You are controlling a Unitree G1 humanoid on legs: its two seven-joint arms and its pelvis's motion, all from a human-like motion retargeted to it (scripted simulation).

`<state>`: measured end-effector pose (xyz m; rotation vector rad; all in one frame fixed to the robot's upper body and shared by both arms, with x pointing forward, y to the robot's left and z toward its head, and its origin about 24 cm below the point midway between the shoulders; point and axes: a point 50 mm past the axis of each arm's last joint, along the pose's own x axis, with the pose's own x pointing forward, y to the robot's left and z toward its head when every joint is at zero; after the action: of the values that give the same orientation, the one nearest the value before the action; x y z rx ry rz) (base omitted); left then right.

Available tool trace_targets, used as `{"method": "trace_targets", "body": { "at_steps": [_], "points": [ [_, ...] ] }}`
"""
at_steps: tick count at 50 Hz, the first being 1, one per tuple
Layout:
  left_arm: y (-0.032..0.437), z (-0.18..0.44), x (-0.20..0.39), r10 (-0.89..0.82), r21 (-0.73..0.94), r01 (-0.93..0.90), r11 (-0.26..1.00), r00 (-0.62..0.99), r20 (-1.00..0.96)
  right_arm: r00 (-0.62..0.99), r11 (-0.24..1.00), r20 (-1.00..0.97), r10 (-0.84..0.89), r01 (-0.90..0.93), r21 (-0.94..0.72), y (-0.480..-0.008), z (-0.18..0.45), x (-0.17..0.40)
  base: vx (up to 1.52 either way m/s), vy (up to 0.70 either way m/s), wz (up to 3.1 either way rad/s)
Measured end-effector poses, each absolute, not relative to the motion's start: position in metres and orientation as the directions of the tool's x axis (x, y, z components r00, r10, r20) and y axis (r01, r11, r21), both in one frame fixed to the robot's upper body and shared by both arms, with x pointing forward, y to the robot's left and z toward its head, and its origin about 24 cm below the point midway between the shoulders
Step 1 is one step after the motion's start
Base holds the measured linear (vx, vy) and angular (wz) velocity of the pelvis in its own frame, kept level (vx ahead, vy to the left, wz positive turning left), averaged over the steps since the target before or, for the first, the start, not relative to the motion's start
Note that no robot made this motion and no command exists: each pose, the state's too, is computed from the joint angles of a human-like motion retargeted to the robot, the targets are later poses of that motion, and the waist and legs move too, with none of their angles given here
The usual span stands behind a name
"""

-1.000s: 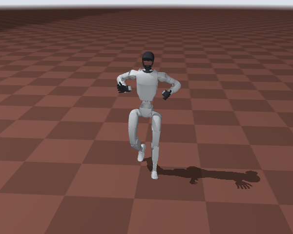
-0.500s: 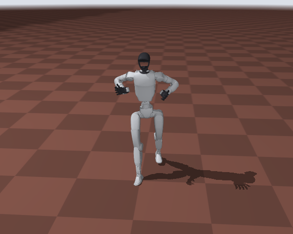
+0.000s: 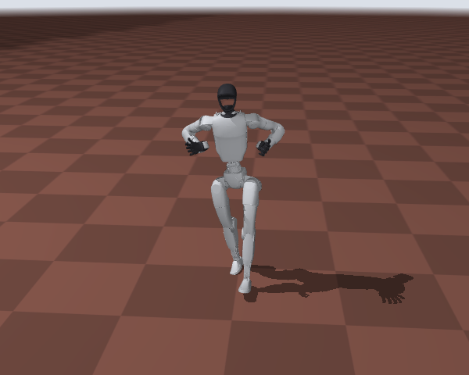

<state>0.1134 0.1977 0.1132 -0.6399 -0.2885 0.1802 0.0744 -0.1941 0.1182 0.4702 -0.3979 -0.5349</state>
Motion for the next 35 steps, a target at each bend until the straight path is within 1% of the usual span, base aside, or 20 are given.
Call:
{"method": "trace_targets", "body": {
  "at_steps": [6, 11, 16, 24, 29, 35],
  "points": [
    [0.195, 0.114, 0.110, 0.228, -0.608, -0.053, 0.792, 0.950, 0.214, 0.784, 0.729, 0.196, -0.589, 0.410, 0.548, -0.194, 0.116, 0.070, 0.72, 0.05, -0.38],
    [0.190, 0.115, 0.115, 0.219, -0.643, -0.021, 0.766, 0.949, 0.229, 0.779, 0.707, 0.192, -0.597, 0.399, 0.584, -0.195, 0.113, 0.072, 0.79, 0.04, 0.04],
    [0.189, 0.113, 0.116, 0.208, -0.660, -0.019, 0.751, 0.956, 0.209, 0.786, 0.728, 0.204, -0.584, 0.396, 0.561, -0.195, 0.110, 0.073, 0.77, -0.09, 0.09],
    [0.189, 0.113, 0.116, 0.211, -0.623, -0.047, 0.781, 0.958, 0.193, 0.774, 0.732, 0.224, -0.592, 0.401, 0.551, -0.202, 0.120, 0.077, 0.63, 0.20, 0.35],
    [0.187, 0.110, 0.115, 0.214, -0.632, -0.052, 0.773, 0.960, 0.182, 0.762, 0.733, 0.245, -0.599, 0.400, 0.550, -0.205, 0.123, 0.076, 0.57, 0.01, 0.85],
    [0.186, 0.108, 0.117, 0.216, -0.646, -0.054, 0.761, 0.961, 0.174, 0.764, 0.767, 0.277, -0.582, 0.404, 0.499, -0.206, 0.126, 0.077, 0.64, -0.11, 1.18]
  ]
}}
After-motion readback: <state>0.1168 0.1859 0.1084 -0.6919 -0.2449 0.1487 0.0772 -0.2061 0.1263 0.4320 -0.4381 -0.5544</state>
